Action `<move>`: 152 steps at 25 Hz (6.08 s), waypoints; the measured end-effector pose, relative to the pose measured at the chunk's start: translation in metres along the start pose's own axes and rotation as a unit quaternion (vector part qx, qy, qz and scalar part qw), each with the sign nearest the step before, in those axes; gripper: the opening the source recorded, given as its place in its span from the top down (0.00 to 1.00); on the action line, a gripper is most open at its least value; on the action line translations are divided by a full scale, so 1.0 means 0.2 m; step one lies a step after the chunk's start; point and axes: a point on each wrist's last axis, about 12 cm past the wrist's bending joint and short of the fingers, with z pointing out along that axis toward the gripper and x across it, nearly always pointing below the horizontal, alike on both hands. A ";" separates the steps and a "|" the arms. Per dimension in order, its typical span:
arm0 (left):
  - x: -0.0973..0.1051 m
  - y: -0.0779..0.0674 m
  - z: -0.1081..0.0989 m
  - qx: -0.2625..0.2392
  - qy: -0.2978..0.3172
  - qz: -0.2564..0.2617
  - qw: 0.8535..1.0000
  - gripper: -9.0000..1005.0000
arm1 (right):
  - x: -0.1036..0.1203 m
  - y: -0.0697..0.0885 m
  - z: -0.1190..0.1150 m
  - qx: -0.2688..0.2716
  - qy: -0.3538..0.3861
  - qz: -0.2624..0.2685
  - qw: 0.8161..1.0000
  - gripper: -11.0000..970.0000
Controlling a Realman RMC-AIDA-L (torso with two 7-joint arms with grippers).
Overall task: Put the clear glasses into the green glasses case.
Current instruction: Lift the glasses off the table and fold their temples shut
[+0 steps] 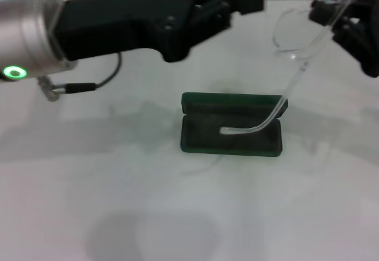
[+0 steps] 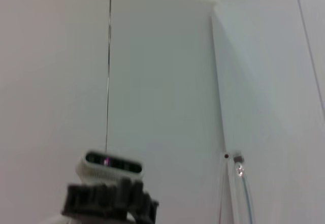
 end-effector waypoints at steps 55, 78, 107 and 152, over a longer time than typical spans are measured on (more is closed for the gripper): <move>0.18 -0.06 0.15 0.091 -0.064 0.037 0.993 0.94 | 0.04 0.08 0.14 -0.021 -0.108 0.046 0.993 0.87; 0.20 -0.07 0.12 0.086 -0.066 0.032 0.994 0.94 | 0.04 0.07 0.10 0.015 -0.134 0.029 0.990 0.88; 0.17 0.00 0.13 0.067 -0.080 0.030 0.994 0.94 | 0.13 0.09 0.28 -0.059 -0.046 0.041 0.996 0.88; 0.19 0.03 0.11 0.061 -0.083 0.021 0.994 0.94 | 0.12 0.08 0.28 -0.046 -0.055 0.022 0.997 0.87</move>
